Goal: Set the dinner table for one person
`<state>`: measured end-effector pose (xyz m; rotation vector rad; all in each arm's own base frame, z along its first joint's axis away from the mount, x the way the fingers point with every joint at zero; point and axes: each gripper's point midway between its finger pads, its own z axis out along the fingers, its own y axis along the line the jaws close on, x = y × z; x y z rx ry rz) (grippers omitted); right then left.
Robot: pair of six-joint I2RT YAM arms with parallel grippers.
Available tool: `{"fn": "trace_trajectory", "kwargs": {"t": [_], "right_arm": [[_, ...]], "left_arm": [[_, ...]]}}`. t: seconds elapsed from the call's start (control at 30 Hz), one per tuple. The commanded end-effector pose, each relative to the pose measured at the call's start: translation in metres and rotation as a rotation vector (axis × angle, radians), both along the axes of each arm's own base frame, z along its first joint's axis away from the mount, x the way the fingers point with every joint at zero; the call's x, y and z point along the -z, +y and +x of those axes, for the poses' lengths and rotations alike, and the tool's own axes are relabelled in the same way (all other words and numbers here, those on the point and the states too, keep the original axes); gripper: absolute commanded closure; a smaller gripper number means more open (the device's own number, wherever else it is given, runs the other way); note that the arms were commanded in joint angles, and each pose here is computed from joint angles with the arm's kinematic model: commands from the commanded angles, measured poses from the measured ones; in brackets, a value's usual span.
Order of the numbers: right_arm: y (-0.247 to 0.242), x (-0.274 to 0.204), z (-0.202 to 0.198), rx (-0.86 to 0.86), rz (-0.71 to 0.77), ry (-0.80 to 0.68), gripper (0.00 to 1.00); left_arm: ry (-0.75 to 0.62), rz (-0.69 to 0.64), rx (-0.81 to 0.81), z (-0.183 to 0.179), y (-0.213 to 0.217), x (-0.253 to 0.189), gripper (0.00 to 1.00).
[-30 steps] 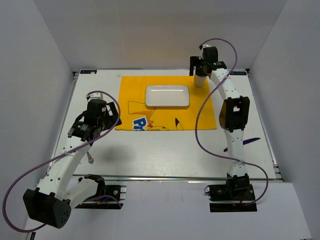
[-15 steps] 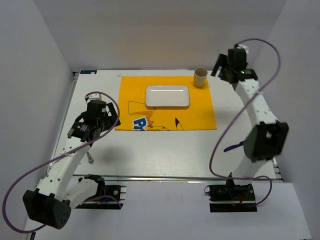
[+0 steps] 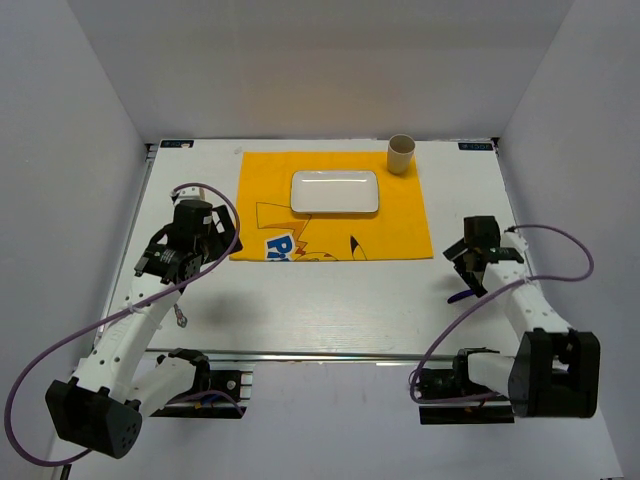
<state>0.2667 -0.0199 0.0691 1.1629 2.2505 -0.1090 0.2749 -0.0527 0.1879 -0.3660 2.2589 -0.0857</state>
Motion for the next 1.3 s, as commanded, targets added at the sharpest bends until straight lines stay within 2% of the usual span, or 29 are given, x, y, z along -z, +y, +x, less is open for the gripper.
{"fn": "trace_trajectory", "kwargs": {"t": [0.0, 0.13, 0.27, 0.47, 0.83, 0.93, 0.97, 1.03, 1.07, 1.13, 1.27], "right_arm": [[-0.007, -0.016, 0.013, 0.174, 0.043, -0.168, 0.11], [-0.011, -0.004, 0.012, 0.188, 0.026, -0.119, 0.11], [-0.012, 0.025, 0.0, 0.218, 0.038, 0.038, 0.11], [-0.014, 0.042, -0.015, 0.247, 0.011, 0.205, 0.11], [-0.019, 0.082, -0.05, 0.31, 0.072, 0.291, 0.14], [-0.015, 0.091, -0.053, 0.287, 0.102, 0.279, 0.24], [-0.013, 0.093, -0.052, 0.281, 0.113, 0.273, 0.33], [-0.013, 0.096, -0.054, 0.279, 0.115, 0.274, 0.37], [-0.013, 0.099, -0.057, 0.273, 0.116, 0.279, 0.48], [-0.013, 0.1, -0.059, 0.271, 0.118, 0.276, 0.63], [-0.007, 0.102, -0.057, 0.235, 0.146, 0.248, 0.8]], "left_arm": [[-0.038, -0.008, -0.001, -0.001, 0.002, -0.011, 0.02], [-0.058, -0.014, -0.003, -0.003, 0.002, -0.015, 0.02], [-0.043, -0.01, -0.001, -0.002, 0.002, -0.012, 0.02], [-0.041, -0.009, -0.001, -0.001, 0.002, -0.011, 0.02], [-0.04, -0.001, -0.009, -0.001, 0.004, -0.011, 0.02], [-0.037, -0.002, -0.007, -0.001, 0.003, -0.01, 0.02], [-0.035, -0.003, -0.006, 0.0, 0.003, -0.01, 0.02], [-0.033, -0.003, -0.005, -0.001, 0.003, -0.01, 0.02], [-0.034, -0.001, -0.008, 0.0, 0.003, -0.01, 0.02], [-0.035, -0.001, -0.008, 0.0, 0.003, -0.01, 0.02], [-0.037, 0.002, -0.013, -0.001, 0.004, -0.01, 0.02]]}}
